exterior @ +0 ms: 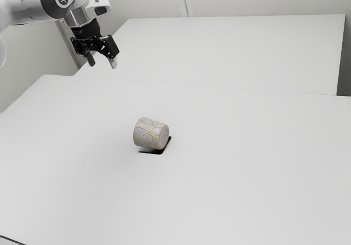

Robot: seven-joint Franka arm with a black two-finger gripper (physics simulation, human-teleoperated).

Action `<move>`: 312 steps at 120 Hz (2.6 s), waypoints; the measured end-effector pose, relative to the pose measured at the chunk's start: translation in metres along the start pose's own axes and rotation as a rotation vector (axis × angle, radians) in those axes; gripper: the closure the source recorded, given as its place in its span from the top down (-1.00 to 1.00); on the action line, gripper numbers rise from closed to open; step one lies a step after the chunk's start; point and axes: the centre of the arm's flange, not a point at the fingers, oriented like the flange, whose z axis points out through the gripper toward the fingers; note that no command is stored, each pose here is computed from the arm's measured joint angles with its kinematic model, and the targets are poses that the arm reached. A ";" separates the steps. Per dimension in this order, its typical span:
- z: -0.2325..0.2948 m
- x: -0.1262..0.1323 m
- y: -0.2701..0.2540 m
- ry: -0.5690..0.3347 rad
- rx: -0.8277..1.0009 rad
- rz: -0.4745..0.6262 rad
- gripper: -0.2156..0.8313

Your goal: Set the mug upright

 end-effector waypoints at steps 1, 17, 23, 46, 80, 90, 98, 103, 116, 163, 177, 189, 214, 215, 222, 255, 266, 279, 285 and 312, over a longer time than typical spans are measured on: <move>0.000 0.000 0.000 0.000 0.000 -0.001 0.59; 0.000 0.000 0.001 0.000 -0.002 -0.009 0.59; 0.000 0.000 0.001 -0.001 -0.003 -0.011 0.59; 0.008 -0.005 -0.004 -0.026 -0.015 -0.032 0.59; 0.058 -0.024 -0.044 -0.066 -0.333 -0.134 0.59; 0.079 -0.030 -0.063 -0.056 -0.464 -0.168 0.59; 0.105 -0.025 -0.070 -0.057 -0.558 -0.174 0.59; 0.121 -0.021 -0.073 -0.056 -0.609 -0.172 0.59; 0.168 -0.018 -0.086 -0.043 -0.724 -0.184 0.59; 0.295 -0.014 -0.077 0.001 -1.010 -0.175 0.59; 0.306 -0.013 -0.059 0.022 -1.080 -0.151 0.59; 0.315 -0.014 -0.056 0.039 -1.118 -0.140 0.49; 0.314 -0.014 -0.054 0.079 -1.165 -0.103 -0.45; 0.314 -0.014 -0.054 0.081 -1.167 -0.102 -0.47; 0.313 -0.014 -0.054 0.096 -1.185 -0.099 -0.60; 0.295 -0.015 -0.056 0.158 -1.268 -0.075 -0.85; 0.267 -0.015 -0.051 0.154 -1.212 -0.019 -0.87; 0.229 -0.018 -0.036 0.081 -1.019 0.081 -0.89; 0.218 -0.021 -0.034 0.038 -0.915 0.114 -0.90; 0.166 -0.017 0.000 -0.071 -0.425 0.280 -0.91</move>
